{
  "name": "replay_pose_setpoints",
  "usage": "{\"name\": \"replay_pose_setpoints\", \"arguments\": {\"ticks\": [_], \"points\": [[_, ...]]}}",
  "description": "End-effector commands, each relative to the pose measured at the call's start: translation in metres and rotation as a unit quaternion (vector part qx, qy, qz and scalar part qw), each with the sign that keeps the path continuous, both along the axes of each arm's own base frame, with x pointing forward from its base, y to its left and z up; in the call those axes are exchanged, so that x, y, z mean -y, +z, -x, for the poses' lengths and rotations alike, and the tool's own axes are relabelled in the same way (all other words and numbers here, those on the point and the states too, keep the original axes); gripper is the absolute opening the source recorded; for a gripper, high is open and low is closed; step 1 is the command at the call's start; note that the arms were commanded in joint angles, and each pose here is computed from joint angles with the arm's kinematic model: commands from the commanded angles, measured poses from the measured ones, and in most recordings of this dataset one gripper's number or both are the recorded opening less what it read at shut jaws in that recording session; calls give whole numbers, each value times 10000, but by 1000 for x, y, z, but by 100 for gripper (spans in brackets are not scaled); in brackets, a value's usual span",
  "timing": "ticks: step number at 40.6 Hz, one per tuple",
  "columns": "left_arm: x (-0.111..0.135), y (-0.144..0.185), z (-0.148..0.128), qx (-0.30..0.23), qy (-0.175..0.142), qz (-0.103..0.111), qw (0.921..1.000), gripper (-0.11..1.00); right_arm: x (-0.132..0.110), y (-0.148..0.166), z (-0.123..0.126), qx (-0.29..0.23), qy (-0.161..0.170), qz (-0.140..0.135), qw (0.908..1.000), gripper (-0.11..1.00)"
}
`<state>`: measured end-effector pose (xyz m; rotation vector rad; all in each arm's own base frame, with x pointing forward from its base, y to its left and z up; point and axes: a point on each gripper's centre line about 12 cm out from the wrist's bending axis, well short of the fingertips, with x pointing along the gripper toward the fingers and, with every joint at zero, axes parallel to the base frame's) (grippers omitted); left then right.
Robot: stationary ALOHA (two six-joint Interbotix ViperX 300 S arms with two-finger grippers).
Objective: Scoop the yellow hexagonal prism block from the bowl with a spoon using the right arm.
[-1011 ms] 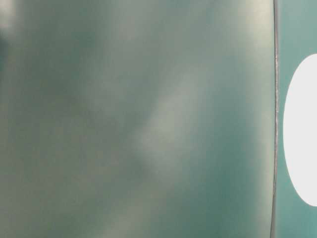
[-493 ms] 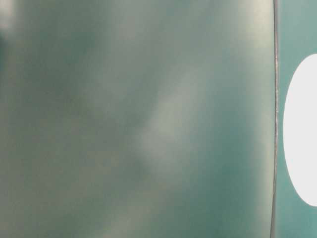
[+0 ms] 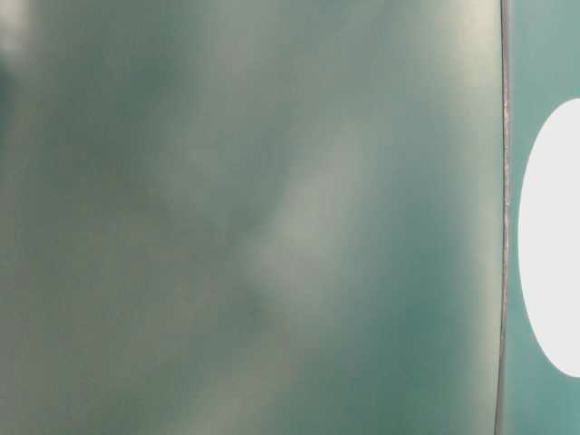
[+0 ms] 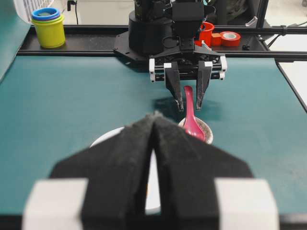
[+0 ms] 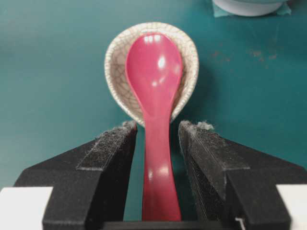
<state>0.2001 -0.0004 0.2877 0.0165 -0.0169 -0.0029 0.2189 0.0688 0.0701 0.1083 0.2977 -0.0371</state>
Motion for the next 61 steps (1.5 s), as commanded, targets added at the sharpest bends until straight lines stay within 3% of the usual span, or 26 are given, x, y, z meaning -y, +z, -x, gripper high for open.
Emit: {"name": "replay_pose_setpoints", "arguments": {"ticks": [1, 19, 35, 48, 61], "points": [[0, 9, -3, 123, -11, -22, 9999, 0, -1, 2, -2, 58, -13, -27, 10000, 49], [0, 9, -3, 123, -11, -22, 9999, 0, 0, 3, -3, 79, -36, -35, 10000, 46], [0, 9, -3, 123, -11, -15, 9999, 0, -1, 2, -4, 29, -38, -57, 10000, 24], [0, 9, -3, 123, -11, -15, 9999, 0, -3, 16, -6, 252, -35, -259, 9993, 24], [0, 10, -3, 138, -12, -7, 9999, 0, 0, 21, -6, 44, -123, -471, 9988, 23]]}}
